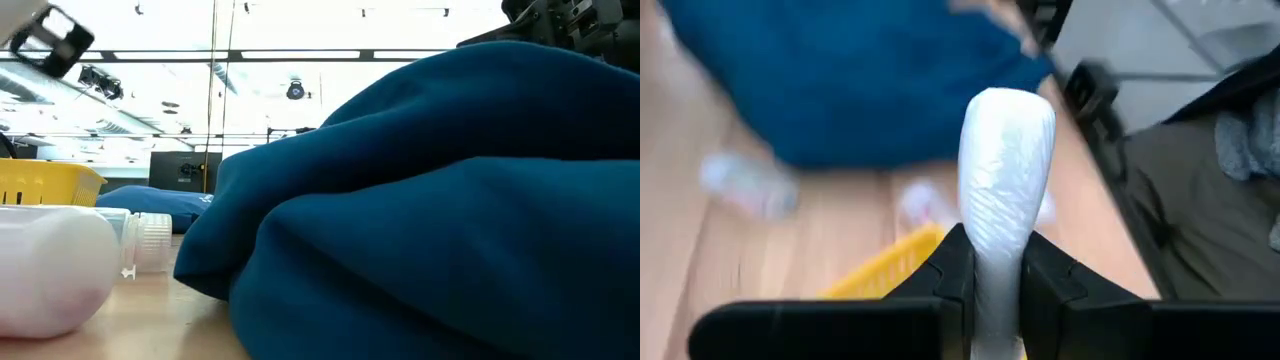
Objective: Pick & Place Medicine items
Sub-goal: Put the top white rolled gauze into the yellow bin, then put the white rolled gauze into the yellow bin
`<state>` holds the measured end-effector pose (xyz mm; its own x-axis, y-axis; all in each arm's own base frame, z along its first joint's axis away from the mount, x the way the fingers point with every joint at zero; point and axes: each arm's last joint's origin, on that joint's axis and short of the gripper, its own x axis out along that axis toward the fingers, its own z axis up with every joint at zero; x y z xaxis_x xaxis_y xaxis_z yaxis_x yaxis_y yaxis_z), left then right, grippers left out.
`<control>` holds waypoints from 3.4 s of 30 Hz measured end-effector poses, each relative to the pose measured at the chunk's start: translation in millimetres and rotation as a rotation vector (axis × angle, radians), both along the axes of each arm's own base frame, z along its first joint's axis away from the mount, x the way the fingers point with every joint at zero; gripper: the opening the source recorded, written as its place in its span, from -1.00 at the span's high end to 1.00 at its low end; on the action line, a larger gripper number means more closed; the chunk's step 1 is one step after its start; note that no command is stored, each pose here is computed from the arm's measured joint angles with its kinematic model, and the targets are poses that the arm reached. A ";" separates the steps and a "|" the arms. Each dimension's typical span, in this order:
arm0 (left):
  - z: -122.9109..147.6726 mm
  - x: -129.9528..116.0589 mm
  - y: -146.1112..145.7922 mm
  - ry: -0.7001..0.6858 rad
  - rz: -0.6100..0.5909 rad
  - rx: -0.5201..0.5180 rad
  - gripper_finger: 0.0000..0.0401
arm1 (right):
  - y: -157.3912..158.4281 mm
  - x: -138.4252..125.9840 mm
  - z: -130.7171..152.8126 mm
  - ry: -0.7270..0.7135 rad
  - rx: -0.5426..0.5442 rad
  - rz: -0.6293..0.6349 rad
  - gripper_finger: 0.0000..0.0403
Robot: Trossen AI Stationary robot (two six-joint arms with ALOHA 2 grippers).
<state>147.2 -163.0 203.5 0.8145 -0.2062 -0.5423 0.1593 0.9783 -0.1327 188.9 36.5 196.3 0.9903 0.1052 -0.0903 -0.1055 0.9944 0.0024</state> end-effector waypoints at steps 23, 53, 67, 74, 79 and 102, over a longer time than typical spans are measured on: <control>-50.1 9.4 15.9 0.564 0.099 -0.087 0.76 | -0.2 0.0 -0.3 0.003 -0.005 -0.005 0.01; -14.2 23.0 -1.3 0.486 0.054 -0.137 -0.13 | -0.4 0.0 -0.4 0.003 -0.010 -0.012 0.01; -5.5 35.7 -37.8 0.447 -0.024 -0.092 -0.12 | -1.3 0.1 -0.4 0.002 -0.032 -0.041 0.01; 3.4 46.3 -70.1 0.412 -0.079 0.125 -0.10 | -1.3 0.1 -0.6 0.004 -0.031 -0.041 0.01; -1.3 46.3 -94.0 0.434 -0.111 0.239 -0.07 | -1.2 0.0 -1.1 0.008 -0.030 -0.043 0.01; -65.1 42.8 -131.9 0.652 -0.168 0.309 -0.06 | -1.2 -0.1 -2.1 0.019 -0.033 -0.041 0.01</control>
<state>190.0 -294.8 138.5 0.2783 -0.0593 -0.9587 0.2933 0.9557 0.0261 188.8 35.3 194.1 0.9919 0.0608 -0.1116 -0.0644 0.9975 -0.0286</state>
